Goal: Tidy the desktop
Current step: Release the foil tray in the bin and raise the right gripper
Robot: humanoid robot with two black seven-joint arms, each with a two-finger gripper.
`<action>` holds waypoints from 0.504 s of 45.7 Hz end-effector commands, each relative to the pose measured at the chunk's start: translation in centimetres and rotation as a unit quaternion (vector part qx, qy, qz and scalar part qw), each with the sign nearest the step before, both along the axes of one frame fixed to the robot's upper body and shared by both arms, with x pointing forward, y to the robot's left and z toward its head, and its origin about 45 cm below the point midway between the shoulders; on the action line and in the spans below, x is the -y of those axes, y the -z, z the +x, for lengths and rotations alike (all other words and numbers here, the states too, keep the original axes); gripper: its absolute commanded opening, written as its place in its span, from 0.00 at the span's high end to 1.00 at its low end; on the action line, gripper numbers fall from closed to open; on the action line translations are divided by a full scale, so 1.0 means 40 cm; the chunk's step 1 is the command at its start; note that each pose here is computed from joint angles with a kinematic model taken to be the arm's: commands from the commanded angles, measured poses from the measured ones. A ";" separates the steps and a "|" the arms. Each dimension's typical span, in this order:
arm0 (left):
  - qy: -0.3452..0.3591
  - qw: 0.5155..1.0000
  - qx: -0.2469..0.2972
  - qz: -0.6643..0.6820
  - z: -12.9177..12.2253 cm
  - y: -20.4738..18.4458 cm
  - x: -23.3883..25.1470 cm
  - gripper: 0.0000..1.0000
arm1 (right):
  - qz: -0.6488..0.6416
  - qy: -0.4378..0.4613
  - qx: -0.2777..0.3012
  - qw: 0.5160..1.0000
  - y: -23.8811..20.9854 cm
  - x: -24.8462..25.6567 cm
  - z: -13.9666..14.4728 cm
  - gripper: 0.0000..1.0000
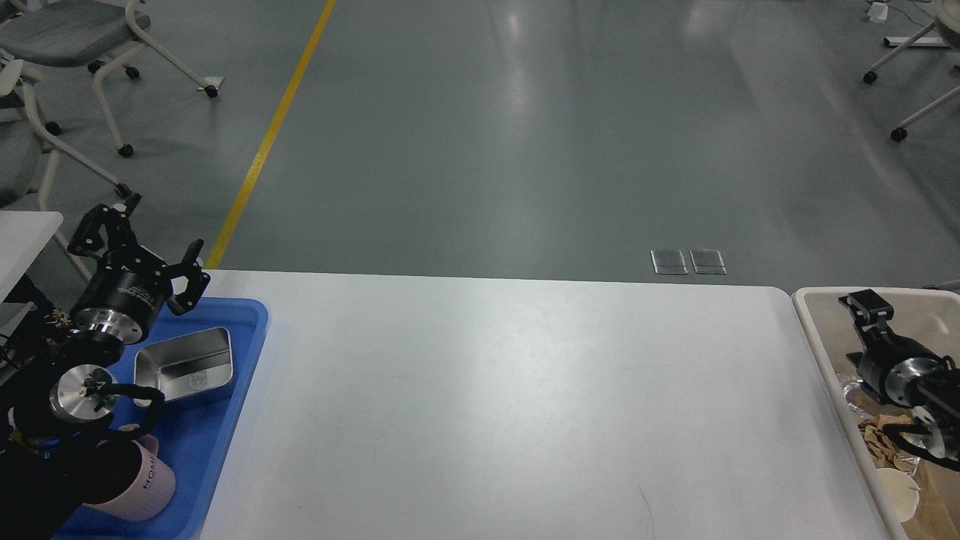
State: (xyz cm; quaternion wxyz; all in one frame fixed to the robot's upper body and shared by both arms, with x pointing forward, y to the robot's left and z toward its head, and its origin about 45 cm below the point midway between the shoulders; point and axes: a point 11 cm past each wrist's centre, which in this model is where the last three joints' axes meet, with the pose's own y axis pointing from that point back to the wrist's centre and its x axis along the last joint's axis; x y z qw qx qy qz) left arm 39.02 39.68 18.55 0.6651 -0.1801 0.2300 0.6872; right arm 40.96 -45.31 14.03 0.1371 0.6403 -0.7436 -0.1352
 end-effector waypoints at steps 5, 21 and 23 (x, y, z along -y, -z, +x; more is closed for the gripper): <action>-0.003 1.000 -0.007 -0.004 -0.009 0.016 0.002 0.04 | 0.201 -0.043 0.133 0.970 -0.154 -0.152 0.088 0.00; 0.011 0.999 0.013 -0.043 0.000 0.004 0.068 0.04 | 0.414 -0.062 0.235 0.877 -0.249 -0.386 0.097 0.00; 0.016 0.999 0.013 -0.047 -0.007 0.005 0.082 0.04 | 0.433 -0.063 0.243 0.866 -0.263 -0.414 0.097 0.00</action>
